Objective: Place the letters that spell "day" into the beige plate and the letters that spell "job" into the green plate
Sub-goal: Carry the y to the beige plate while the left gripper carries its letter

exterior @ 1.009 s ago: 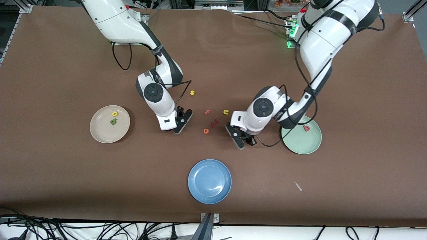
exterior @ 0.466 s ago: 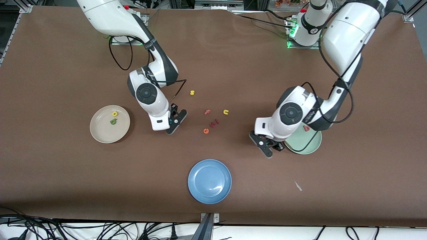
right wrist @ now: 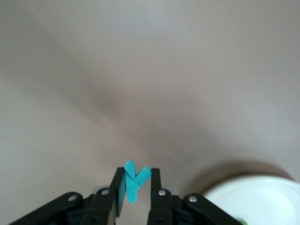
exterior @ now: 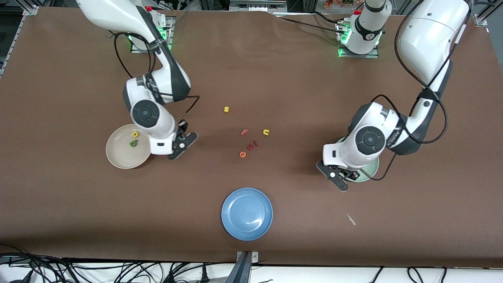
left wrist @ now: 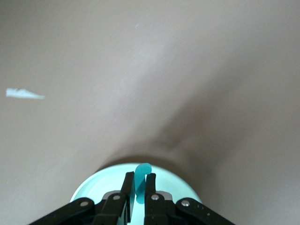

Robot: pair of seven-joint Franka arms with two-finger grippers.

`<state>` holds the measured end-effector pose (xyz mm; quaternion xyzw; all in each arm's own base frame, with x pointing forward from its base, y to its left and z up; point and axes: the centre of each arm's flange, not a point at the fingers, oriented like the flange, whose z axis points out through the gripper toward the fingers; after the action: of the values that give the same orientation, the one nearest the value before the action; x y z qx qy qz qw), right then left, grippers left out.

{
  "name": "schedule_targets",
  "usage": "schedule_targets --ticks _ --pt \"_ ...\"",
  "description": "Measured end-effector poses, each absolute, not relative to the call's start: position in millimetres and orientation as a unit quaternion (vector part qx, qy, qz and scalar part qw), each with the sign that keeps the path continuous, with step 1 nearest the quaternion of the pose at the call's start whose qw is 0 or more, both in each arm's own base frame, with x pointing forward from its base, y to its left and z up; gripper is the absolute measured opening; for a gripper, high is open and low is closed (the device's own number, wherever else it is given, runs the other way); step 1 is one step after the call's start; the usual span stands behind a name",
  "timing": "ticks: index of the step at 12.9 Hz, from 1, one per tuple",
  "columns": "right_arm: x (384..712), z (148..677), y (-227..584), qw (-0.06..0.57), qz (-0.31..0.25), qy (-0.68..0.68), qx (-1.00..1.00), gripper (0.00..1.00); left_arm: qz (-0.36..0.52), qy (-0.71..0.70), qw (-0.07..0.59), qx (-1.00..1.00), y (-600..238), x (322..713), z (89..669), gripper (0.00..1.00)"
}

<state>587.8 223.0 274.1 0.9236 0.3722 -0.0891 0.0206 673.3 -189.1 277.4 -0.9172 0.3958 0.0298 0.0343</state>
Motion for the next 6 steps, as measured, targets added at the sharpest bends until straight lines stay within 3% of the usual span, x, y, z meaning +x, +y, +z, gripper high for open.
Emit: schedule_targets --ticks 6 --pt "611 265 116 0.045 -0.112 0.289 0.95 0.26 0.031 0.392 0.036 -0.919 -131 687 285 0.09"
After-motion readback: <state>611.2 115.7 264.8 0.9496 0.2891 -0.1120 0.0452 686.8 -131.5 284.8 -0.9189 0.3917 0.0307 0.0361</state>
